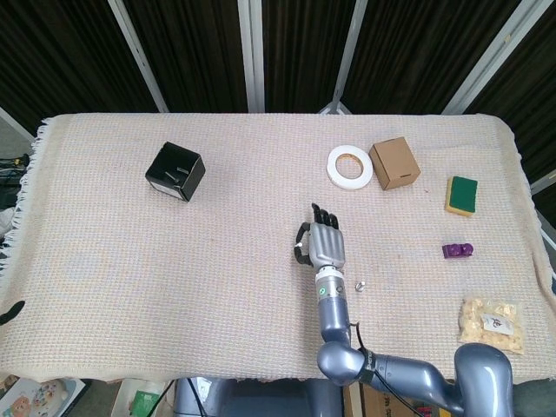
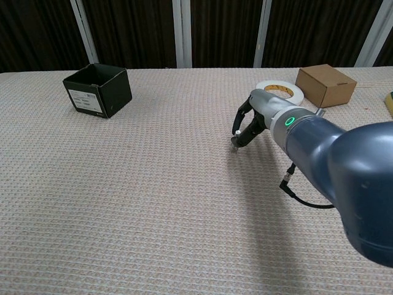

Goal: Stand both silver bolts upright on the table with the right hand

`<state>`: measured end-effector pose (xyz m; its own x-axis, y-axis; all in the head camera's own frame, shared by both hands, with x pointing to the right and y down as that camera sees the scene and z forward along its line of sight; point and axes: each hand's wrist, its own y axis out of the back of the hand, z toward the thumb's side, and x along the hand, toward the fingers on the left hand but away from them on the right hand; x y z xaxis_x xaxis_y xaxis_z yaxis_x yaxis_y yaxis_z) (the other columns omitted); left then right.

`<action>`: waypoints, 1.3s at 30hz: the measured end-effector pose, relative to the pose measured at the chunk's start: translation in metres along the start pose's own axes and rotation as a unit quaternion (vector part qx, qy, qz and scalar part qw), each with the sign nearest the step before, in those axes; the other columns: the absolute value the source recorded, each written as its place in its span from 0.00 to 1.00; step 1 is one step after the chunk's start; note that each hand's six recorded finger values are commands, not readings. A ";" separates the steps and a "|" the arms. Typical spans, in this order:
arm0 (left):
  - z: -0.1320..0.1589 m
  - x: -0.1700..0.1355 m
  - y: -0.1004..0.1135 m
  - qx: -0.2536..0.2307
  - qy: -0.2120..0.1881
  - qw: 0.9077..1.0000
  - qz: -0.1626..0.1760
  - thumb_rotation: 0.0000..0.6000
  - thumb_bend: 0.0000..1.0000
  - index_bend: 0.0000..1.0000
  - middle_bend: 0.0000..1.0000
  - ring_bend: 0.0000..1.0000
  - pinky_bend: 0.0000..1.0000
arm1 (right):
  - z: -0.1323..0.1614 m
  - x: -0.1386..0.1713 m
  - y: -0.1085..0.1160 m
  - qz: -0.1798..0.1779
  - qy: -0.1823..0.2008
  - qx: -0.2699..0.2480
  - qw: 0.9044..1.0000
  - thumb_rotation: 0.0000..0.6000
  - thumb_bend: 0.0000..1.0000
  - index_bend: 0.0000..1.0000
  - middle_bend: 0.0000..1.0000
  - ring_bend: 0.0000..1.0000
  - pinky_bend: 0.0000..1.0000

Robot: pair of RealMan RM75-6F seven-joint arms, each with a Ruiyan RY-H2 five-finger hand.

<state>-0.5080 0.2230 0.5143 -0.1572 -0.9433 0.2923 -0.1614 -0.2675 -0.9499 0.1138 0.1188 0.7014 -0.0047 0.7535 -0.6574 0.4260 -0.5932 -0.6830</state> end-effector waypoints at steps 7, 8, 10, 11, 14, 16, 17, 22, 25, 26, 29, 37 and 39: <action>0.000 0.000 0.000 -0.001 0.000 1.000 0.001 1.00 0.15 0.17 0.11 0.00 0.05 | -0.003 0.000 -0.002 0.012 -0.006 0.008 1.000 1.00 0.37 0.60 0.00 0.00 0.00; 0.000 0.000 0.000 0.000 0.000 1.000 0.000 1.00 0.15 0.17 0.11 0.00 0.05 | -0.002 0.000 -0.002 0.013 -0.006 0.010 1.000 1.00 0.37 0.60 0.00 0.00 0.00; 0.000 0.000 0.000 -0.001 0.000 1.000 0.000 1.00 0.15 0.17 0.11 0.00 0.05 | -0.002 0.000 -0.003 0.015 -0.006 0.015 1.000 1.00 0.38 0.60 0.00 0.00 0.00; 0.000 0.000 0.000 -0.001 0.000 1.000 0.000 1.00 0.15 0.17 0.11 0.00 0.05 | -0.002 0.000 -0.003 0.016 -0.007 0.017 1.000 1.00 0.38 0.60 0.00 0.00 0.00; -0.001 0.000 0.000 -0.001 0.000 1.000 0.000 1.00 0.15 0.17 0.11 0.00 0.05 | -0.001 0.000 -0.003 0.018 -0.008 0.022 1.000 1.00 0.37 0.60 0.00 0.00 0.00; -0.001 0.000 0.000 -0.001 0.000 1.000 0.000 1.00 0.15 0.17 0.11 0.00 0.05 | -0.001 0.000 -0.003 0.018 -0.008 0.022 1.000 1.00 0.37 0.59 0.00 0.00 0.00; -0.001 0.000 0.000 -0.001 0.000 1.000 0.000 1.00 0.15 0.17 0.11 0.00 0.05 | -0.001 0.000 -0.003 0.018 -0.008 0.022 1.000 1.00 0.37 0.58 0.00 0.00 0.00; 0.000 0.000 0.000 0.000 0.000 1.000 -0.001 1.00 0.15 0.17 0.11 0.00 0.05 | -0.001 0.000 -0.002 0.015 -0.008 0.024 1.000 1.00 0.37 0.54 0.00 0.00 0.00; 0.000 0.000 0.000 0.000 -0.001 1.000 -0.001 1.00 0.15 0.17 0.11 0.00 0.05 | -0.002 -0.001 -0.001 0.015 -0.010 0.023 1.000 1.00 0.37 0.52 0.00 0.00 0.00; 0.000 0.000 0.000 0.000 -0.001 1.000 -0.001 1.00 0.15 0.17 0.11 0.00 0.05 | -0.003 -0.001 -0.001 0.015 -0.010 0.023 1.000 1.00 0.37 0.52 0.00 0.00 0.00; 0.000 0.000 0.000 0.000 -0.001 1.000 -0.001 1.00 0.15 0.17 0.11 0.00 0.05 | -0.004 -0.001 -0.001 0.015 -0.012 0.025 1.000 1.00 0.37 0.50 0.00 0.00 0.00; 0.000 0.000 0.000 0.001 0.000 1.000 0.000 1.00 0.15 0.17 0.11 0.00 0.05 | 0.000 0.003 -0.002 0.026 -0.005 0.035 0.999 1.00 0.34 0.44 0.00 0.00 0.00; 0.000 0.000 -0.001 0.001 0.000 1.000 -0.001 1.00 0.15 0.17 0.11 0.00 0.05 | 0.003 0.006 -0.002 0.029 0.000 0.036 0.999 1.00 0.28 0.41 0.00 0.00 0.00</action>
<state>-0.5077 0.2228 0.5149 -0.1562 -0.9431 0.2935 -0.1591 -0.2692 -0.9498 0.1103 0.1236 0.6979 0.0181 0.7179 -0.6959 0.3595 -0.6542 -0.6655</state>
